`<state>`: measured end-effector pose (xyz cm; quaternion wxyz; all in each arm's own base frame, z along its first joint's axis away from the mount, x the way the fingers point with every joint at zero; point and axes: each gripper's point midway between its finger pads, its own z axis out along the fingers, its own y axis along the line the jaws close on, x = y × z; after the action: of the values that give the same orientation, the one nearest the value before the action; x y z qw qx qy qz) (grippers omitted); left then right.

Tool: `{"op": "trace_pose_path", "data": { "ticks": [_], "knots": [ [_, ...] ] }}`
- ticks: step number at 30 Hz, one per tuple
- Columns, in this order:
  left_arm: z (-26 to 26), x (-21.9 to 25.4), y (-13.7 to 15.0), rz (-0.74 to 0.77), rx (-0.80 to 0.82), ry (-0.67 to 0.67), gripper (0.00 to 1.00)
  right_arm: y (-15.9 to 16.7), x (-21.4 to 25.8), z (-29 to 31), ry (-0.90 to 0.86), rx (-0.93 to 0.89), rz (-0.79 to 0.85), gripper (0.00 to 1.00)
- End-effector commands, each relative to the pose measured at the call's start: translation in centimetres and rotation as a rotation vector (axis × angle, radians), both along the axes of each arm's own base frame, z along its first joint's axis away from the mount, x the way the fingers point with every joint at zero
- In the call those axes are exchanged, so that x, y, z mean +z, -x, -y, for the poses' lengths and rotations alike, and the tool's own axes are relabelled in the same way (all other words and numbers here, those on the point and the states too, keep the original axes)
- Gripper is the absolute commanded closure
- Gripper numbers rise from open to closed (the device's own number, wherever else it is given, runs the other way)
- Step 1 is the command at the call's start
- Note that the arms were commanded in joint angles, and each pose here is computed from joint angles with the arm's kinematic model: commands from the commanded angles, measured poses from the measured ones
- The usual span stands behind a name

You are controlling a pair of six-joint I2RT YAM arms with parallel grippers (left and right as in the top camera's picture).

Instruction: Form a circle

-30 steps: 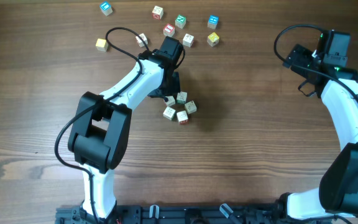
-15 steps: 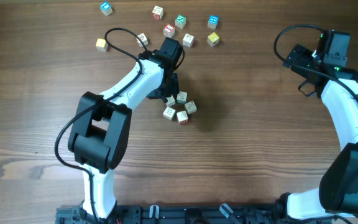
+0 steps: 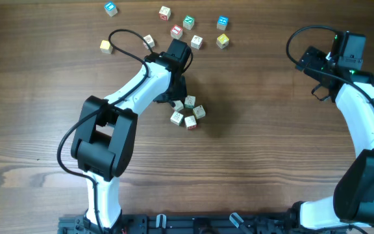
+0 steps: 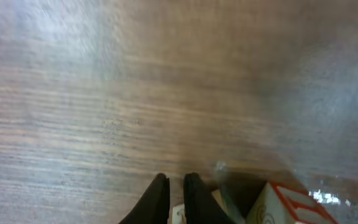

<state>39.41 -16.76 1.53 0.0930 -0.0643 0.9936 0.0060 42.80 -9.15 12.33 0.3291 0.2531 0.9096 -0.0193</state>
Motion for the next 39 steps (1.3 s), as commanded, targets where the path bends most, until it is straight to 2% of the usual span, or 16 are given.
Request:
{"op": "trace_pose_path", "data": {
  "ticks": [1,3,4,5,7,8,9,10,30,33,36,39],
  "knots": [
    [-2.0,2.4,-2.3,0.099,0.061,-0.044,0.80,-0.2,0.5,0.0,-0.005,-0.007,0.014,0.00],
    [-2.6,3.2,-3.4,0.118,0.105,-0.015,0.75,-0.2,0.5,0.0,-0.005,-0.007,0.014,0.00],
    [-3.4,3.4,-3.9,0.122,0.153,0.006,0.55,-0.2,0.5,0.0,-0.005,-0.007,0.013,0.00],
    [-4.0,3.3,-4.0,0.111,0.183,0.029,0.46,-0.2,0.5,0.0,-0.005,-0.007,0.013,0.00],
    [-5.4,3.1,-4.1,0.073,0.223,0.083,0.42,-0.2,0.5,0.0,-0.005,-0.007,0.013,0.00],
    [-5.8,3.1,-4.0,0.058,0.236,0.096,0.30,-0.2,0.5,0.0,-0.005,-0.007,0.013,0.00],
    [-6.5,2.9,-3.5,0.032,0.251,0.095,0.04,-0.2,0.5,0.0,-0.005,-0.007,0.014,0.00],
    [-6.9,2.8,-3.2,0.018,0.258,0.089,0.00,-0.2,0.5,0.0,-0.005,-0.007,0.013,0.00],
    [-7.2,3.0,-2.8,0.007,0.263,0.084,0.00,-0.2,0.5,0.0,-0.005,-0.007,0.014,0.00],
    [-7.1,8.1,-3.3,0.121,0.258,0.128,0.00,-0.2,0.5,0.0,-0.005,-0.006,0.013,0.00],
    [-7.3,18.2,-2.5,0.348,0.246,0.215,0.00,-0.2,0.5,0.0,-0.005,-0.007,0.014,0.00],
    [-10.8,26.3,-0.6,0.587,0.252,0.114,0.03,-0.2,0.5,0.0,-0.005,-0.007,0.014,0.00]
  ]
}}
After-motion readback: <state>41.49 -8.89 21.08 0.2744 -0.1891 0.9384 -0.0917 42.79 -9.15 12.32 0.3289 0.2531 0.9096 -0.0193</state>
